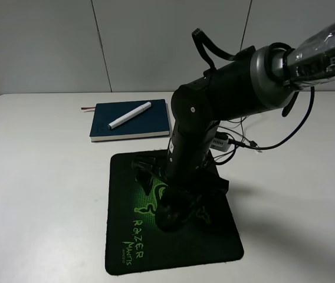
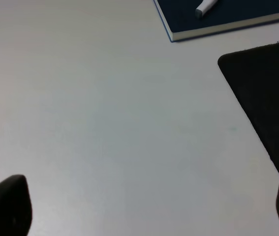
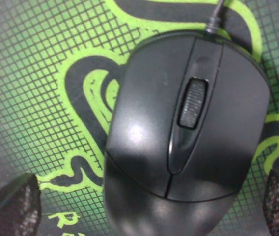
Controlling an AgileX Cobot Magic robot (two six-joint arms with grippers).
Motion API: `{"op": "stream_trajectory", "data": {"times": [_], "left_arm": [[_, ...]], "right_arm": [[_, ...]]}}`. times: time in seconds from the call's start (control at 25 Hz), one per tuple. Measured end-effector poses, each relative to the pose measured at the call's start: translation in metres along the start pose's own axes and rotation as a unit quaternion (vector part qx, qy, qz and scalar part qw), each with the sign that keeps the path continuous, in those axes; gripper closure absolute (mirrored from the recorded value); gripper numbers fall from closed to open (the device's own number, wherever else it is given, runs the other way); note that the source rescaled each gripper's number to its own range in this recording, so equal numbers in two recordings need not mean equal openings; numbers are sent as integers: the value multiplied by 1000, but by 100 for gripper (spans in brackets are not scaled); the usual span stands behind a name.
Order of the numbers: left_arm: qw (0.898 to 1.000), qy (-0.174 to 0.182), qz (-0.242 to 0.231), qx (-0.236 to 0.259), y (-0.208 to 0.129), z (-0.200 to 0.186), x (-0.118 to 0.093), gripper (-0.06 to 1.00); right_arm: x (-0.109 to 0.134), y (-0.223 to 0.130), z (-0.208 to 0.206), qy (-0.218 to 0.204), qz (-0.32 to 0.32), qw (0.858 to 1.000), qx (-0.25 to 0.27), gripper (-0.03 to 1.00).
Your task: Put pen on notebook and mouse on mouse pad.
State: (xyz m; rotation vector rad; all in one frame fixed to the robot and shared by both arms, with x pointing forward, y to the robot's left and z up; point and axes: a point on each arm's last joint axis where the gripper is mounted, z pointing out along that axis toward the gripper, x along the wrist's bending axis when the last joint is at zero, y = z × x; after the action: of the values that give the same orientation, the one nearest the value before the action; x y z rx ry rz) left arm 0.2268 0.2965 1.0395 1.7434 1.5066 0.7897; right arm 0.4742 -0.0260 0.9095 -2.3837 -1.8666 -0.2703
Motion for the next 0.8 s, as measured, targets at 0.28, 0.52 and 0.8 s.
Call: {"op": "stream_trajectory", "data": {"times": [0.28,0.52,0.8], "left_arm": [[1000,0,0,0,0,0,0,-6],[1000,0,0,0,0,0,0,-6],[1000,0,0,0,0,0,0,-6]], "right_arm": [[-1,-1,-4,-3,-14,1000,2,-3],[-4,-4,-28,-9,-49,999,5,-3],[-11,-11,-71,-5,-98,995,2,-3]]}}
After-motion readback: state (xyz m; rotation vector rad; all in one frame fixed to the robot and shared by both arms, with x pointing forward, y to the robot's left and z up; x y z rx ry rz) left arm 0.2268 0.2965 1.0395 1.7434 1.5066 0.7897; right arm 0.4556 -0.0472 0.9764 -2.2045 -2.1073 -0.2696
